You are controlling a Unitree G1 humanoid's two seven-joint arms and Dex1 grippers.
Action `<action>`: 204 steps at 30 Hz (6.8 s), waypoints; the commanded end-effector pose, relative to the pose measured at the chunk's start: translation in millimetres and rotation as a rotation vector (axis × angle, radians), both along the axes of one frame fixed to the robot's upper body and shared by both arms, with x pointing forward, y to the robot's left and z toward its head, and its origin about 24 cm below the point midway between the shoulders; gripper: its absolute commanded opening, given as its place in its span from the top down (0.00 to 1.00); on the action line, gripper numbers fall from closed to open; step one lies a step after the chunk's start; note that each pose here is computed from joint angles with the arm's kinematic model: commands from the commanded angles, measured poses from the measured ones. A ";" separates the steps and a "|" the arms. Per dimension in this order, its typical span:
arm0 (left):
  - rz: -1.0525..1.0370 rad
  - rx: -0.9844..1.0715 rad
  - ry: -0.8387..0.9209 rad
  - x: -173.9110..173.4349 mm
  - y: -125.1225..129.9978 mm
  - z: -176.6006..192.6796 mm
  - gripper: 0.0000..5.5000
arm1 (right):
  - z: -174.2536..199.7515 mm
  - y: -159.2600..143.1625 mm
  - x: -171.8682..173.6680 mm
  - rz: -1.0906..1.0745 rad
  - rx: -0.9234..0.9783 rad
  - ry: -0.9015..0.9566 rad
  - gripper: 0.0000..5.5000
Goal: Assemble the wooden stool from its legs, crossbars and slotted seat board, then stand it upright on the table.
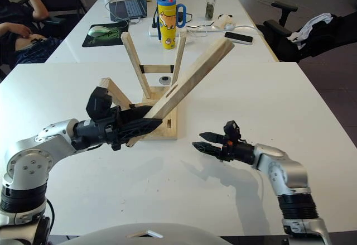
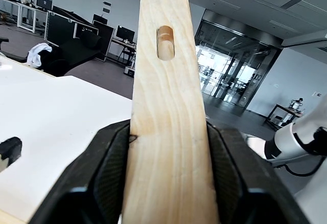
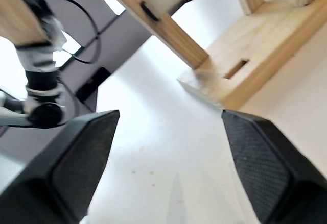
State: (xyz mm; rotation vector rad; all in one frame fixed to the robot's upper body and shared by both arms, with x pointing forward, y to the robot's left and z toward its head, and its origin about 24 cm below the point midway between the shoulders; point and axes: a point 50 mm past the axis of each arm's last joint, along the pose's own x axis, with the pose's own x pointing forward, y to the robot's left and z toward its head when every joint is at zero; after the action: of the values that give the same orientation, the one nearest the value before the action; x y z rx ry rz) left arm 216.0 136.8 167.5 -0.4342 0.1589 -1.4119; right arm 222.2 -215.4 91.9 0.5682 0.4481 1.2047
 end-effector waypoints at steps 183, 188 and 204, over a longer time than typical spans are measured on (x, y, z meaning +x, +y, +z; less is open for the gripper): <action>0.257 0.855 -0.328 14.7 -26.0 -169.6 0.46 | 8.4 113.5 135.2 0.561 -0.697 -0.445 0.62; 0.260 0.850 -0.325 15.9 -27.1 -168.9 0.46 | 18.3 128.2 133.3 0.572 -0.652 -0.555 0.62; 0.307 0.788 -0.304 22.2 -25.2 -159.4 0.46 | 5.3 128.9 120.9 0.419 -0.603 -0.614 0.62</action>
State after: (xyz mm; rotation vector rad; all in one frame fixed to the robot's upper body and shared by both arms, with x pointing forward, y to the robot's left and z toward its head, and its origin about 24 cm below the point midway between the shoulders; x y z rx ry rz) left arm 244.0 102.3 21.1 0.4158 0.2733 -1.0091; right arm 355.8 -73.3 175.8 -0.4060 -0.0080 1.5109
